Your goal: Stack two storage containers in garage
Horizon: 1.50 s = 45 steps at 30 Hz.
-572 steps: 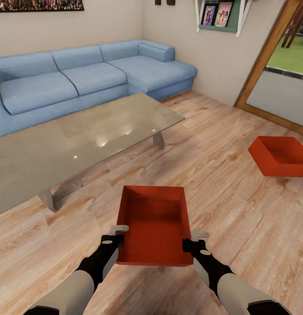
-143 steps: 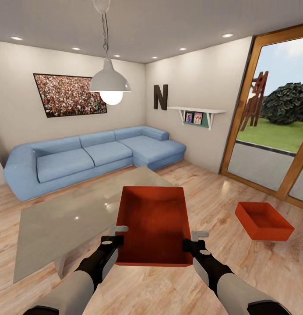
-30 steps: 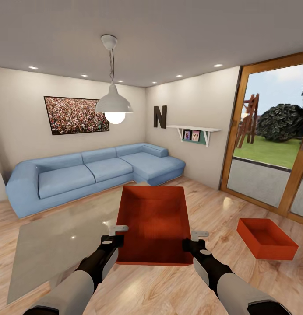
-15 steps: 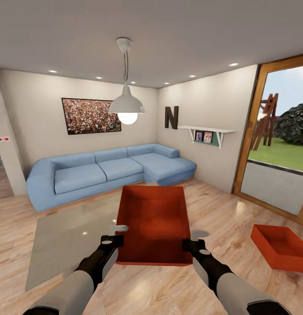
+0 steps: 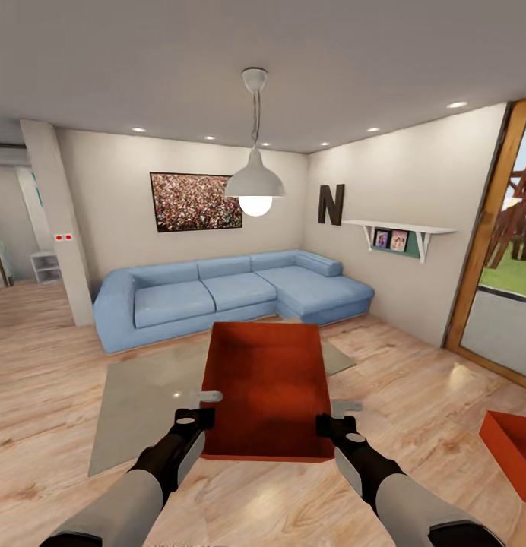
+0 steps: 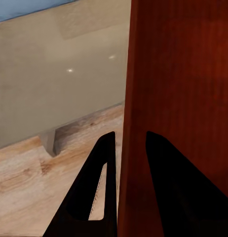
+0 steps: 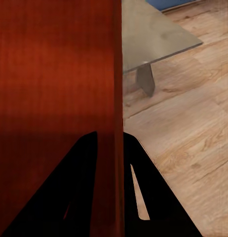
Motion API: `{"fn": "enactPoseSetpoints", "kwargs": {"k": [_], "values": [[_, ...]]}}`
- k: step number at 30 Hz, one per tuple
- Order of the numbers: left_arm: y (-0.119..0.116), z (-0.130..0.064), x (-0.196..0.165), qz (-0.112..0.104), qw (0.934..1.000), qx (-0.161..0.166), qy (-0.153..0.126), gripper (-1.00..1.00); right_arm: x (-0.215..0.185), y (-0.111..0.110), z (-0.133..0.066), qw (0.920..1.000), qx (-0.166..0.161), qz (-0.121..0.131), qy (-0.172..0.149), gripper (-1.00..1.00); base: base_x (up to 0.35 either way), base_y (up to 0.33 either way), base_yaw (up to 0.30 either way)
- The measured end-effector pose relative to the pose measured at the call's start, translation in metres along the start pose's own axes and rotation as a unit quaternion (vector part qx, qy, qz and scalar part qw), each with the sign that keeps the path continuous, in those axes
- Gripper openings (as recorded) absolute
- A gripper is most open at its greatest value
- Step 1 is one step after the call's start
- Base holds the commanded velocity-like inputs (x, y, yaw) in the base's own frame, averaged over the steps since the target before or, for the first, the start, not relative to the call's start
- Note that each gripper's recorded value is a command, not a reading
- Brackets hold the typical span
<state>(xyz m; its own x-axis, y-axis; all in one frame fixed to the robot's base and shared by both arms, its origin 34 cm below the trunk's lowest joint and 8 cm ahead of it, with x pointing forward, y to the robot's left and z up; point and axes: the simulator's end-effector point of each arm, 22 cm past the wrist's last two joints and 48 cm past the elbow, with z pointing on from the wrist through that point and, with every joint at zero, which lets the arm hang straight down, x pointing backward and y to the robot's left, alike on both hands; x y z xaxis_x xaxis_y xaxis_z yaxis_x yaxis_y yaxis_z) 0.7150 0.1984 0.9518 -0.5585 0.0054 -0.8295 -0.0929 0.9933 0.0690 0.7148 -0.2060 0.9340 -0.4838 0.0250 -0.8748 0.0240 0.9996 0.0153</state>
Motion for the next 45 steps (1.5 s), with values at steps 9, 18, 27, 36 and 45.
{"fn": "enactPoseSetpoints", "kwargs": {"k": [9,18,27,36,45], "values": [[0.0008,0.0003,0.0015,-0.002,1.0000,0.000,0.002,-1.00,0.0003,0.0007,0.0000,1.0000,0.000,-0.002,0.002,-1.00,0.000,0.000,0.300],[0.0007,0.0003,0.0016,-0.002,1.0000,0.000,0.002,-1.00,0.0003,0.0006,0.0000,1.0000,0.000,-0.002,0.003,-1.00,0.000,0.000,0.300],[0.0010,0.0004,0.0016,-0.002,1.0000,0.000,0.002,-1.00,0.0003,0.0009,0.0000,1.0000,0.000,-0.002,0.002,-1.00,0.000,0.000,0.300],[0.0010,0.0003,0.0015,-0.002,1.0000,0.000,0.002,-1.00,0.0002,0.0009,0.0000,1.0000,0.000,-0.002,0.002,-1.00,0.000,0.000,0.300],[0.0010,0.0004,0.0015,-0.002,1.0000,0.000,0.002,-1.00,0.0003,0.0009,0.0000,1.0000,0.000,-0.002,0.002,-1.00,0.000,0.000,0.300]]}}
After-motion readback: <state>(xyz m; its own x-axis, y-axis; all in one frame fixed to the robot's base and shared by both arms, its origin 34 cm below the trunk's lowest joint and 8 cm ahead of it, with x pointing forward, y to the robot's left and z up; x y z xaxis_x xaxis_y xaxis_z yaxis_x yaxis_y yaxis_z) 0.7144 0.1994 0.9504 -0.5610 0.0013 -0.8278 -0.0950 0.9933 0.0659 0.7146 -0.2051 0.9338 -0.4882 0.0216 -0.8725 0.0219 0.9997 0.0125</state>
